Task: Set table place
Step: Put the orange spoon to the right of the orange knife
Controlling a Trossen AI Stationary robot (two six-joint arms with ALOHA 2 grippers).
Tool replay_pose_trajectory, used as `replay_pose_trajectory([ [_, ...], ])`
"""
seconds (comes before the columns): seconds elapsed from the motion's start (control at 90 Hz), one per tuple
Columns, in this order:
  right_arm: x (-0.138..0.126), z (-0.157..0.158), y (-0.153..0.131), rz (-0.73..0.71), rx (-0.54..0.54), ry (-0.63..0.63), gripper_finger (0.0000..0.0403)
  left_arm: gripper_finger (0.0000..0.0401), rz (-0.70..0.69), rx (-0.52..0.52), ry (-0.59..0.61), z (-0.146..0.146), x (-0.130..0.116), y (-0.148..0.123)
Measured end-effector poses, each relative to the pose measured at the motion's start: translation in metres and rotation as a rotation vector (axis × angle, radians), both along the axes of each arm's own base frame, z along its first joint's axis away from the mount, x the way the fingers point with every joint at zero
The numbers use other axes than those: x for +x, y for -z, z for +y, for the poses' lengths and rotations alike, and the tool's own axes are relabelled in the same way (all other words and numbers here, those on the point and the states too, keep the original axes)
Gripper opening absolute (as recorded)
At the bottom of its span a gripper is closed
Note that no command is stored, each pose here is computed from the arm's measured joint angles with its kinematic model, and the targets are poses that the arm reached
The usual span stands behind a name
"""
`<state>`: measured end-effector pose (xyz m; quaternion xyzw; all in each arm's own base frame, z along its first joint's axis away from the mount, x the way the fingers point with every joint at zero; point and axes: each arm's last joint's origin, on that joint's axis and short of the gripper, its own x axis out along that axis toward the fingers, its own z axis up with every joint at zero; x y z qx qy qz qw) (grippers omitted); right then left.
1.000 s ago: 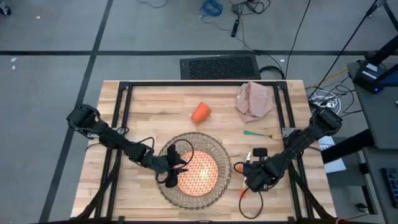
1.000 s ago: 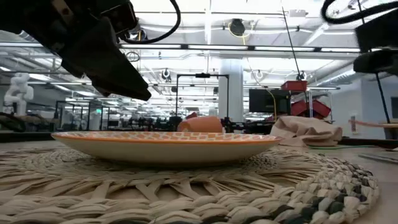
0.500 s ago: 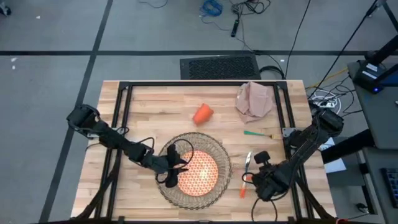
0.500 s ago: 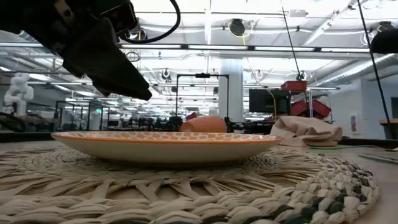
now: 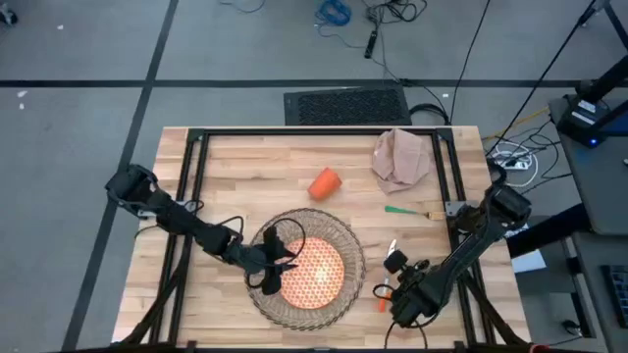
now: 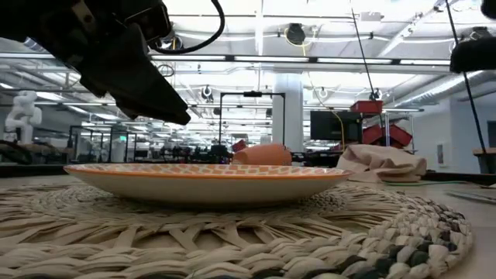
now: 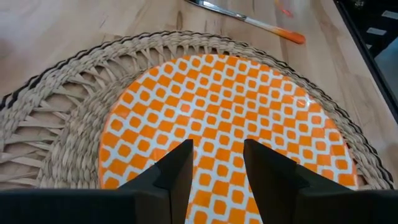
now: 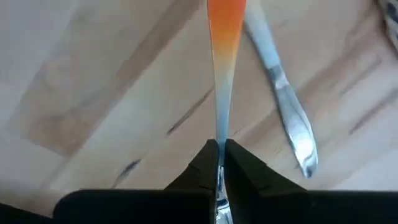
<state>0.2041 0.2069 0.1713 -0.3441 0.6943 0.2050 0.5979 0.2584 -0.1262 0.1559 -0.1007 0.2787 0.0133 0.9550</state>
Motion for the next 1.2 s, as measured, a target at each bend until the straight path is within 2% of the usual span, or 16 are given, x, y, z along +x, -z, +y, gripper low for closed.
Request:
replay_pose_trajectory([
  [0.144,-0.003,-0.003,0.002,0.068,-0.043,-0.105,0.0,0.0128,0.0,-0.012,-0.01,0.0,0.0,0.0],
  [0.556,-0.004,-0.005,-0.003,0.089,-0.017,-0.224,0.0,0.0128,-0.003,-0.022,-0.034,0.001,0.0,0.0],
  [0.944,0.002,-0.008,-0.001,0.094,0.03,-0.222,0.0005,0.0128,-0.003,-0.019,-0.033,0.001,0.0,0.0],
  [1.2,-0.002,-0.014,0.013,0.149,0.084,-0.192,0.0014,0.0128,-0.003,-0.019,-0.031,0.0,0.0,0.0],
])
